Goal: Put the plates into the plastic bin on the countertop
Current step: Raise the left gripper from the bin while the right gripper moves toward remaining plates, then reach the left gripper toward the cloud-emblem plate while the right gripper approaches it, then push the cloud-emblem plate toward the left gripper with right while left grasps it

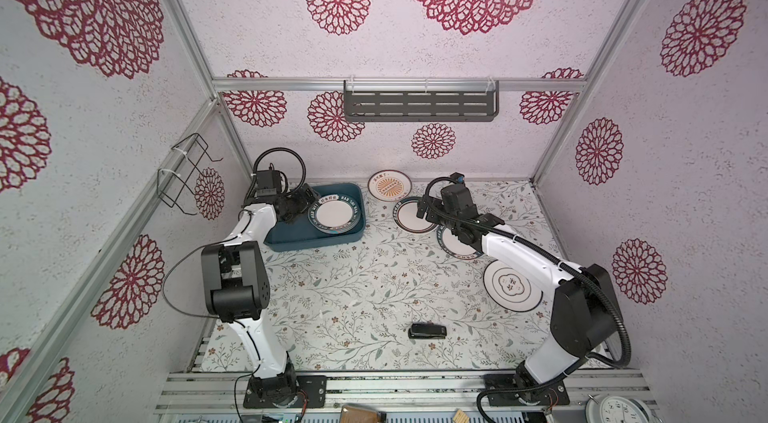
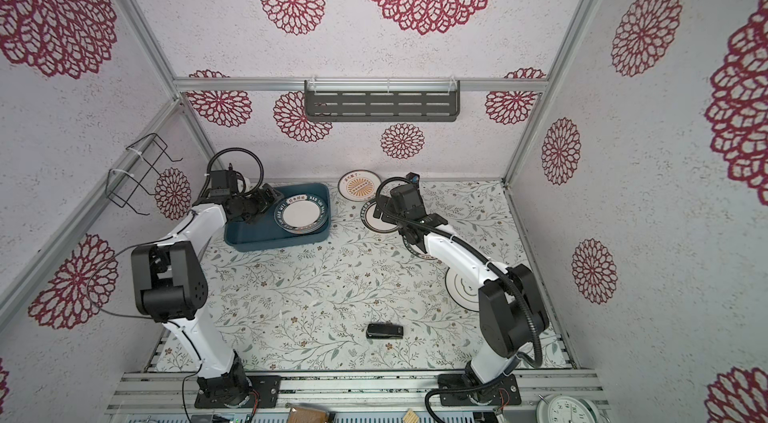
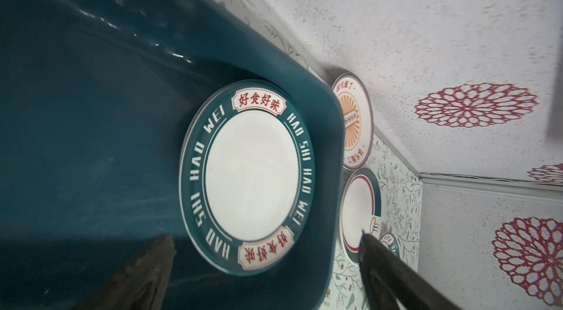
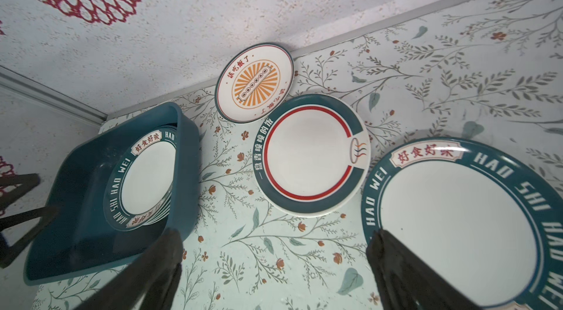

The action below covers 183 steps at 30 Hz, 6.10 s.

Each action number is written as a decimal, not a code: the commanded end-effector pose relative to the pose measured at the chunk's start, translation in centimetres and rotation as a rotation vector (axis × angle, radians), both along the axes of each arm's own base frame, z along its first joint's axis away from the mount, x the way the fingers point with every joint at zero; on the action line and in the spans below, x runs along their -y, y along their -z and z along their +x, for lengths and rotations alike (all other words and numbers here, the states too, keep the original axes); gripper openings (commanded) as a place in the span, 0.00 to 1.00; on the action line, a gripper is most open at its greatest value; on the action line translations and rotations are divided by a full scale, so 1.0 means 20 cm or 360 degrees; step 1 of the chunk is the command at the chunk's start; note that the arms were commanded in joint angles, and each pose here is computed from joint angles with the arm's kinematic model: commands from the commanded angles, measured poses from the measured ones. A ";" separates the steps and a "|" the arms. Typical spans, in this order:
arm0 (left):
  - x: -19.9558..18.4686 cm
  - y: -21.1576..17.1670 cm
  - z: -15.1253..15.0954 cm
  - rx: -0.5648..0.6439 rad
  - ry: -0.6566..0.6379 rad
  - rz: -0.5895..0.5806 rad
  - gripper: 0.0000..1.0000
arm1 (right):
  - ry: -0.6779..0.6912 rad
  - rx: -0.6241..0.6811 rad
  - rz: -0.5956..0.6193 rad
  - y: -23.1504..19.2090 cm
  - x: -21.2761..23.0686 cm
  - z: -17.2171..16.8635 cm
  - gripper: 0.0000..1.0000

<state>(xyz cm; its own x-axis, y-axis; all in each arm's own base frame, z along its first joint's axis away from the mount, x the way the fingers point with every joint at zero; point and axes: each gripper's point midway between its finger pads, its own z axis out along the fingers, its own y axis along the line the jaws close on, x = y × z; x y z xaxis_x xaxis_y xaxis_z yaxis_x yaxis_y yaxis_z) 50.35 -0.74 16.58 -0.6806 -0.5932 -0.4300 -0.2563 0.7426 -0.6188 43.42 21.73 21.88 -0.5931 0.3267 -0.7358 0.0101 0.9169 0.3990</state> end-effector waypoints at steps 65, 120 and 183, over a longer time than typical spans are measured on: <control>1.80 -0.27 -0.59 0.0222 0.1469 0.0273 0.97 | 0.0887 -0.0797 0.0281 0.90 1.68 -0.47 0.99; 1.66 0.36 -0.76 -0.0446 0.1784 -0.0051 0.97 | 0.0507 -0.0665 0.0520 0.88 0.70 -0.66 0.99; 1.27 0.11 -0.70 -0.0362 0.1416 -0.0214 0.02 | -0.0001 -0.0486 0.0421 0.41 0.11 -0.53 0.99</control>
<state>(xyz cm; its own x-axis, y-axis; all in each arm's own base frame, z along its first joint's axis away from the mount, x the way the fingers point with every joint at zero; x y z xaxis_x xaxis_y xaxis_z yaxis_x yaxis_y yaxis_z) 35.58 -26.55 9.53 -0.9768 0.1987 -0.0796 0.1985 0.7016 -0.6844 31.95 20.29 9.81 -0.8371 0.4476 -0.3146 0.2018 0.7871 0.5828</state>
